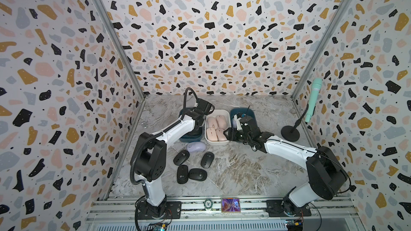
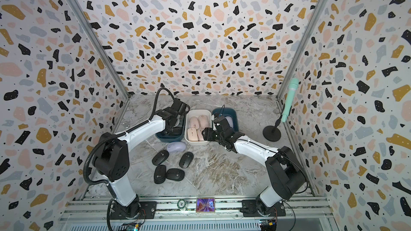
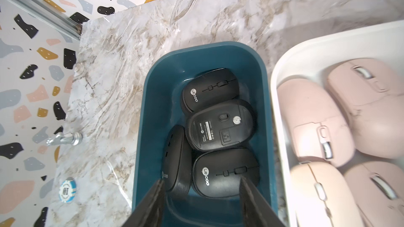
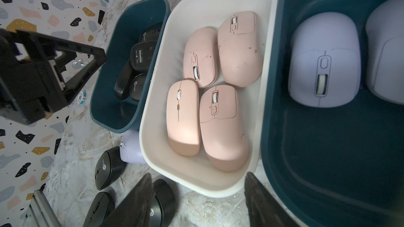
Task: Place the mice by color into the storage box
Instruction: Place the mouse in the storage box, then pick up the mouse from the center of the board.
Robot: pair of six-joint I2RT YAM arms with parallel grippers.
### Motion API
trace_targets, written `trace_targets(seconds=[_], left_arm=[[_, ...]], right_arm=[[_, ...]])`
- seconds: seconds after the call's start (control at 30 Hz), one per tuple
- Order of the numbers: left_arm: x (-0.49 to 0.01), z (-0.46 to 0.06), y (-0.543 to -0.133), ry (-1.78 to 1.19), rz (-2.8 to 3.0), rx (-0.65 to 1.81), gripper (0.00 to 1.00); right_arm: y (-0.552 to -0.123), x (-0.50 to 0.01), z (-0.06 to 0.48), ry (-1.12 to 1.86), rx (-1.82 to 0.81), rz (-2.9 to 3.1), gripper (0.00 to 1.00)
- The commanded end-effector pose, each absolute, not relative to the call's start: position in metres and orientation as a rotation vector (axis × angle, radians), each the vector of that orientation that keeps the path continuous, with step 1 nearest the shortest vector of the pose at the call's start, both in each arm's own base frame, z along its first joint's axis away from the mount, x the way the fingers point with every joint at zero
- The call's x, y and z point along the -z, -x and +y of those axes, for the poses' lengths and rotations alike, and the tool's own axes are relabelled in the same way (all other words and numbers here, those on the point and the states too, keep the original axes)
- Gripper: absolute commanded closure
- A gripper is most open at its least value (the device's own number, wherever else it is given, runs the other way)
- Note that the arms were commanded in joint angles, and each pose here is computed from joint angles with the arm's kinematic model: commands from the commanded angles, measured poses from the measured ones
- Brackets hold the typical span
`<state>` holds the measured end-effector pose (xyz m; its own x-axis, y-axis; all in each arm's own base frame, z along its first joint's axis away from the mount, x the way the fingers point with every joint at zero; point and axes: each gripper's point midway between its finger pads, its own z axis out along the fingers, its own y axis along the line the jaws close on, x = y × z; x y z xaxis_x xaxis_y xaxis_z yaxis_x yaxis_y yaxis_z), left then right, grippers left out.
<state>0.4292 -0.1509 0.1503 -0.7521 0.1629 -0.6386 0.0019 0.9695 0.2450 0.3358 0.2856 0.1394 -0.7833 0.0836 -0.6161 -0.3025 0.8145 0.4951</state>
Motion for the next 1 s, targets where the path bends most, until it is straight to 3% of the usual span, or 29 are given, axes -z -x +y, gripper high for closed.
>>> trace_targets(seconds=[0.0,0.23,0.47,0.67,0.97], left_arm=[[-0.165,-0.152,-0.422,-0.048,2.371,-0.187,0.46],[-0.198,-0.126,-0.392,0.135,2.272,-0.017,0.46],[-0.197,-0.095,-0.344,0.256,2.238,0.067,0.43],[-0.189,-0.078,-0.325,0.324,2.217,0.161,0.39],[-0.187,-0.083,-0.315,0.339,2.153,0.303,0.37]], right_arm=[[-0.322,-0.152,0.293,0.241,-0.762,2.323,0.33],[-0.271,-0.124,0.320,0.445,-0.614,2.398,0.33],[-0.226,-0.090,0.352,0.562,-0.543,2.493,0.28],[-0.225,-0.070,0.368,0.543,-0.394,2.558,0.16],[-0.231,-0.053,0.390,0.417,-0.244,2.629,0.14]])
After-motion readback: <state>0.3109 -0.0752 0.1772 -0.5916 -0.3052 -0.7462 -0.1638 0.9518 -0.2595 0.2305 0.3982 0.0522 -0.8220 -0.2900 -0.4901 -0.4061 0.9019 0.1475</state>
